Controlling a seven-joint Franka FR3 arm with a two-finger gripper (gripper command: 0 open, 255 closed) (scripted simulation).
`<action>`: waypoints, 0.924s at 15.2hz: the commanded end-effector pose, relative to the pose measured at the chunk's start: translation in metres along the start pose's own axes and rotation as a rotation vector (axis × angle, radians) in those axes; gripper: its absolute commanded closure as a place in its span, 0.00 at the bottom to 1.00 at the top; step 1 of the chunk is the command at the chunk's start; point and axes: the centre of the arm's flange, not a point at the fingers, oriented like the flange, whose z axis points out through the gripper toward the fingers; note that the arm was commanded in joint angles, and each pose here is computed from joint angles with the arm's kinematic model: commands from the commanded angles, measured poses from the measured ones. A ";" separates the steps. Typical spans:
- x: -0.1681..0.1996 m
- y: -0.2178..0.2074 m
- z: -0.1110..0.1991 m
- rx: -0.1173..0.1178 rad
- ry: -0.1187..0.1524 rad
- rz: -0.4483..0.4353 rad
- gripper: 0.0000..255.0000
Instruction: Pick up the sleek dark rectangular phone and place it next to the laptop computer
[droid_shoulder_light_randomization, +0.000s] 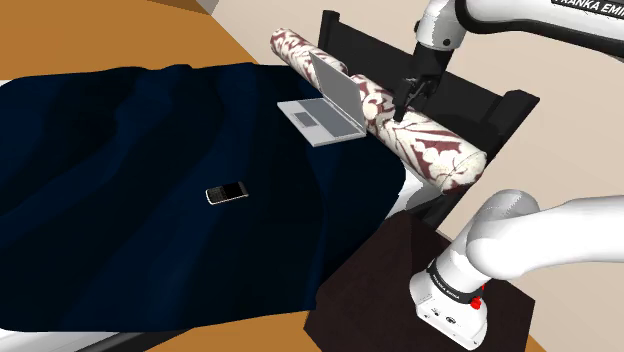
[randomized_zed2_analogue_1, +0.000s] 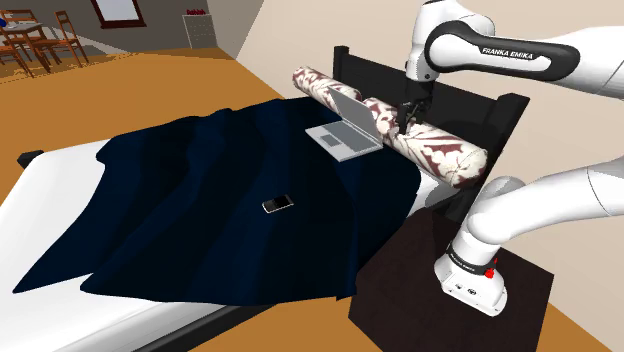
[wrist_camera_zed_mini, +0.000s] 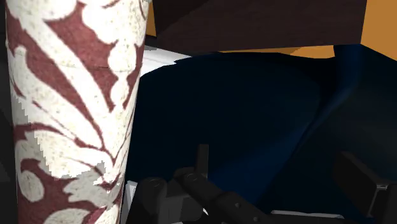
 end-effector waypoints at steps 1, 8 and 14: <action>0.000 0.000 0.000 0.000 0.000 0.000 0.00; 0.074 -0.032 0.039 0.004 0.022 -0.258 0.00; 0.129 -0.073 0.071 0.007 0.040 -0.479 0.00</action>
